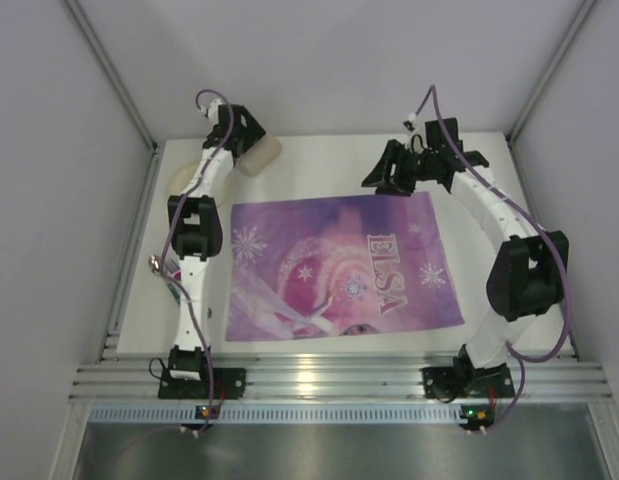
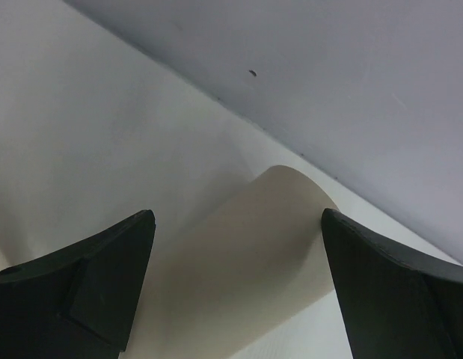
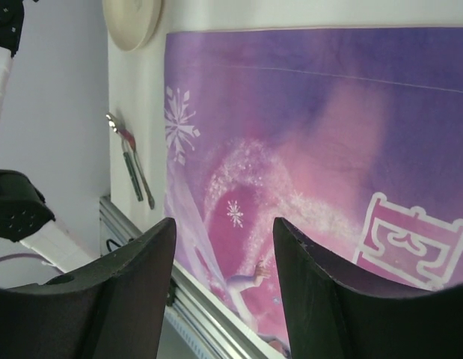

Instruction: Set the dinner table for one person

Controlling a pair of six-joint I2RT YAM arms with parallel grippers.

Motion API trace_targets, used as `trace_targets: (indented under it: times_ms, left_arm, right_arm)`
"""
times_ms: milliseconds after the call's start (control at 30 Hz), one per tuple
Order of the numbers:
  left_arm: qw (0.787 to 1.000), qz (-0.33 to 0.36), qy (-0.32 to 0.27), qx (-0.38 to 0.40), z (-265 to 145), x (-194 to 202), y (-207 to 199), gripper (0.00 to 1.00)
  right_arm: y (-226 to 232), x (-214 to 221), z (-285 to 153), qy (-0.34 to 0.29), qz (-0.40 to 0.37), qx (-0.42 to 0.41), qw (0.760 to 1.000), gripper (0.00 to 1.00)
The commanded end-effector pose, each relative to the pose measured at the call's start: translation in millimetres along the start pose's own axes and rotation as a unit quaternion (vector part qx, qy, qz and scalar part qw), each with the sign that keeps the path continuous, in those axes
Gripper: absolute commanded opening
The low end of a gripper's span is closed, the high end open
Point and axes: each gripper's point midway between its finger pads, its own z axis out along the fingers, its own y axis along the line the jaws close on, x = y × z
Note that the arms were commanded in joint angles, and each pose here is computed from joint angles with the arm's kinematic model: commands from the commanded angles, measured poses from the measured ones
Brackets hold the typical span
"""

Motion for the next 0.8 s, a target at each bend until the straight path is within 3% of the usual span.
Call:
trace_targets:
  times_ms: [0, 133, 267, 433, 567, 633, 767]
  left_arm:
    - [0.994, -0.053, 0.004, 0.094, 13, -24, -18, 0.98]
    - [0.980, -0.077, 0.068, 0.171, 13, -4, -30, 0.98]
    - [0.956, -0.080, 0.150, 0.237, -12, 21, -52, 0.98]
    - [0.951, -0.074, 0.202, 0.224, -34, 49, -47, 0.98]
    - [0.948, -0.078, 0.220, 0.216, -47, 51, -48, 0.98]
    - [0.945, -0.080, 0.232, 0.214, -53, 58, -46, 0.98]
    - [0.943, -0.077, 0.243, 0.212, -67, 60, -47, 0.98]
  right_arm:
    - [1, -10, -10, -0.014, -0.014, 0.016, 1.000, 0.56]
    - [2, -19, -6, -0.016, -0.020, 0.016, 1.000, 0.56]
    - [-1, -33, 13, -0.009, -0.020, 0.004, 1.000, 0.56]
    - [15, -58, 51, -0.008, -0.004, -0.077, 0.997, 0.58]
    - [13, -60, 111, 0.027, 0.010, -0.122, 0.992, 0.59]
    - [28, -76, 128, 0.009, 0.010, -0.155, 0.988, 0.59]
    - [25, -80, 170, 0.001, 0.075, -0.204, 0.976, 0.62]
